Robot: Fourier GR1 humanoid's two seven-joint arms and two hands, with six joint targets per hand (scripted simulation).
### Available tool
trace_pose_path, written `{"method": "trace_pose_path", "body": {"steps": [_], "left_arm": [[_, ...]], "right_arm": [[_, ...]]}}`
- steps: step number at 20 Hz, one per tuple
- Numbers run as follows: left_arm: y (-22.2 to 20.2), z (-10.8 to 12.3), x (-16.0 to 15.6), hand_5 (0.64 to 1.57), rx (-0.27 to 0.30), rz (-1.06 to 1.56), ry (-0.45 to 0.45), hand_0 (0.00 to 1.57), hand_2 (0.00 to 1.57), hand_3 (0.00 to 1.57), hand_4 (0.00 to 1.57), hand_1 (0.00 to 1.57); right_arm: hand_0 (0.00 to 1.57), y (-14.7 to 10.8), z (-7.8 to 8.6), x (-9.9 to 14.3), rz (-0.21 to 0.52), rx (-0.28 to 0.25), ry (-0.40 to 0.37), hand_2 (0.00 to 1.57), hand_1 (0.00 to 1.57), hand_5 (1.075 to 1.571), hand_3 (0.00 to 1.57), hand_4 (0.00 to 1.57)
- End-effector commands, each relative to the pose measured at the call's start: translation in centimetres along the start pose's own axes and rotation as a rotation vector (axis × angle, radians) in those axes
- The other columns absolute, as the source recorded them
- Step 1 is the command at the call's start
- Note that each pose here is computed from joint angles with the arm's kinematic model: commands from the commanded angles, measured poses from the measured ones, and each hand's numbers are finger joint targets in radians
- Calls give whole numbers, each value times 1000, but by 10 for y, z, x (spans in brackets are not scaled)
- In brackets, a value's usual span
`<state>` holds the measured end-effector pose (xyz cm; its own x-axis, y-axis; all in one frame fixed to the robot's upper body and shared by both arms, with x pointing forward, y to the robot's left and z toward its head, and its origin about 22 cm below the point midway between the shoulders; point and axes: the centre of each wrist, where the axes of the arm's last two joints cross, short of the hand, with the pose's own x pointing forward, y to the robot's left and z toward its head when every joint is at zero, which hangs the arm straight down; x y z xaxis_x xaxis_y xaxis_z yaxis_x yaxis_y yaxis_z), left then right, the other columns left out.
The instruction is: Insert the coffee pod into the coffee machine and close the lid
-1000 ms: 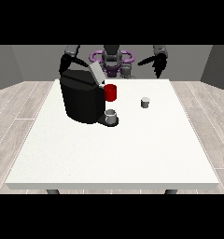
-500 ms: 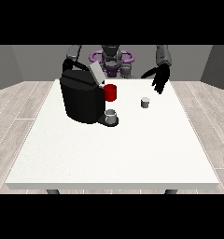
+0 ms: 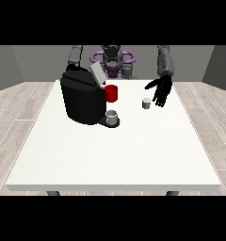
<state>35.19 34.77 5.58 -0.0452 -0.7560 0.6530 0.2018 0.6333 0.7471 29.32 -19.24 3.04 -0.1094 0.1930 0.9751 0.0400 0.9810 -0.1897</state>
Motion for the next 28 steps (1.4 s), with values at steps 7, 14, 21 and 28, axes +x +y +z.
{"method": "trace_pose_path", "body": {"steps": [7, 14, 21, 28], "left_arm": [[3, -30, 9, 1571, 124, -145, -11, 940, 950, 692, 81, 940], [-7, -32, 10, 1571, 51, -336, -24, 924, 1016, 845, 413, 924], [-29, -31, -11, 1571, -79, -450, 84, 757, 928, 769, 348, 757], [-40, -41, -6, 1571, -126, -443, 45, 909, 1050, 956, 411, 909]], "right_arm": [[0, 19, -12, 3, 2, 17, -49, 0, 0, 1571, 0, 0], [0, -2, -8, -24, -32, 47, 7, 0, 0, 1571, 0, 0], [0, 13, -12, -4, -13, 63, 17, 0, 0, 1571, 0, 0], [0, 16, 5, -31, 71, 11, 84, 0, 0, 1571, 0, 0]]}}
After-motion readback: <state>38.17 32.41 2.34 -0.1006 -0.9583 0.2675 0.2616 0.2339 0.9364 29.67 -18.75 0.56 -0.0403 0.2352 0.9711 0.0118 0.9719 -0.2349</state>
